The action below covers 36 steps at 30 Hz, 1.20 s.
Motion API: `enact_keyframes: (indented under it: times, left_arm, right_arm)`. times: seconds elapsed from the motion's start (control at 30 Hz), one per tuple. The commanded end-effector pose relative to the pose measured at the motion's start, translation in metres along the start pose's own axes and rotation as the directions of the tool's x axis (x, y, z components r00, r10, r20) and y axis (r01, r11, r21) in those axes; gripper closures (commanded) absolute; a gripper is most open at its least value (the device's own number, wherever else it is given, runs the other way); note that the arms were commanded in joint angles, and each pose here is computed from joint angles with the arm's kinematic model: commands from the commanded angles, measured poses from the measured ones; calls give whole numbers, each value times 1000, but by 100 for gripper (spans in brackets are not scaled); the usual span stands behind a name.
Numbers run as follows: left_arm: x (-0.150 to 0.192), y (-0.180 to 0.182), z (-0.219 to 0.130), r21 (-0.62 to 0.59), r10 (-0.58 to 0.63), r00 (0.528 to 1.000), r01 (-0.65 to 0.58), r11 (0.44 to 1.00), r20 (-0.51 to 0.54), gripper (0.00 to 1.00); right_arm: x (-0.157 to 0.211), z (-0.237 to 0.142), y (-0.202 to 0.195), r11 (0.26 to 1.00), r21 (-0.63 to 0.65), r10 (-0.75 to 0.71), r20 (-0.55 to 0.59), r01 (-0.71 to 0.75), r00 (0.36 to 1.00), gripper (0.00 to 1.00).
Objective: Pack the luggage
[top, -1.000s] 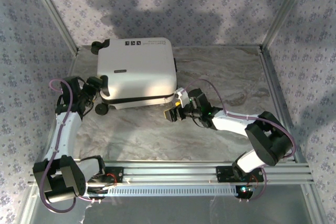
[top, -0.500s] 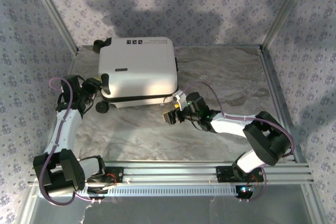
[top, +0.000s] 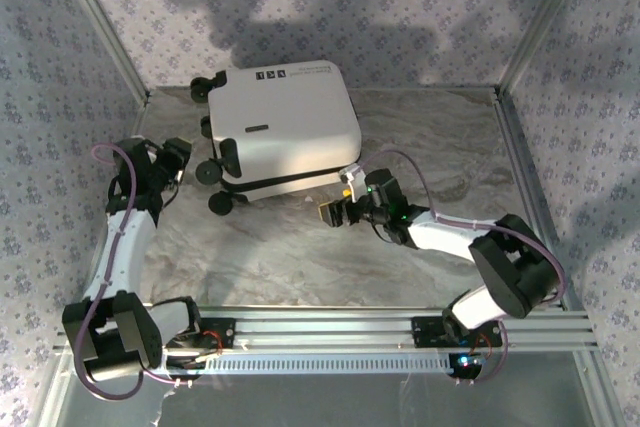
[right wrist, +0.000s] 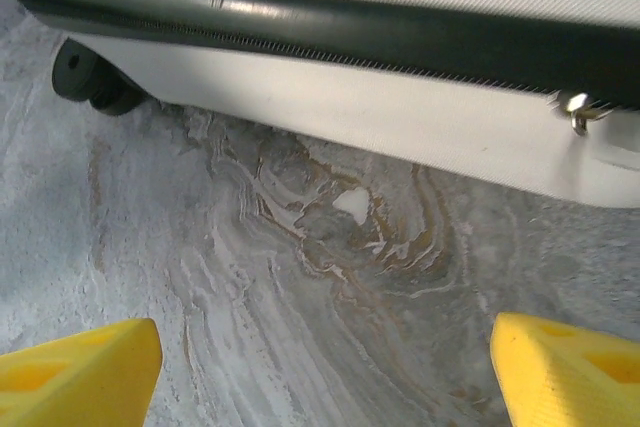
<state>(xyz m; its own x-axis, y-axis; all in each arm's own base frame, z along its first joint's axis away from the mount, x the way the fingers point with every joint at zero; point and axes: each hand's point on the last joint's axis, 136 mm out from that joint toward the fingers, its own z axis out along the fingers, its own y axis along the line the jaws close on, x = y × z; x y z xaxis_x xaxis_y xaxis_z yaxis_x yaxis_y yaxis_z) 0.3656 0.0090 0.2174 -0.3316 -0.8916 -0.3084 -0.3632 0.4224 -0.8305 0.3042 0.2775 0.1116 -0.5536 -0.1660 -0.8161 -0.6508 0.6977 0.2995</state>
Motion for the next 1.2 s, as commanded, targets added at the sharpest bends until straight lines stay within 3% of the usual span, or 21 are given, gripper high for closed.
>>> enact_keyframes:
  times: [0.0, 0.17, 0.43, 0.7, 1.17]
  left_arm:
    - [7, -5, -10, 26, -14, 999, 15, 1000, -29, 34]
    - [25, 3, -30, 54, -58, 997, 61, 997, -45, 24]
    - [49, -13, -56, 152, -93, 994, 102, 983, -65, 16]
    - [65, -29, -33, 166, -86, 985, 111, 980, -149, 14]
    - [42, -44, 1, 147, -104, 989, 119, 982, -107, 15]
  right_arm:
    - [-16, -14, 0, 1000, -19, 15, 29, -14, 999, 12]
    - [-21, -28, -7, 1000, 6, 19, 36, -20, 999, 12]
    - [-22, -39, -9, 999, 9, 32, 43, -32, 999, 11]
    - [-24, -47, -9, 999, 16, 29, 55, -30, 998, 11]
    - [-17, -51, -9, 999, 21, 36, 53, -37, 998, 11]
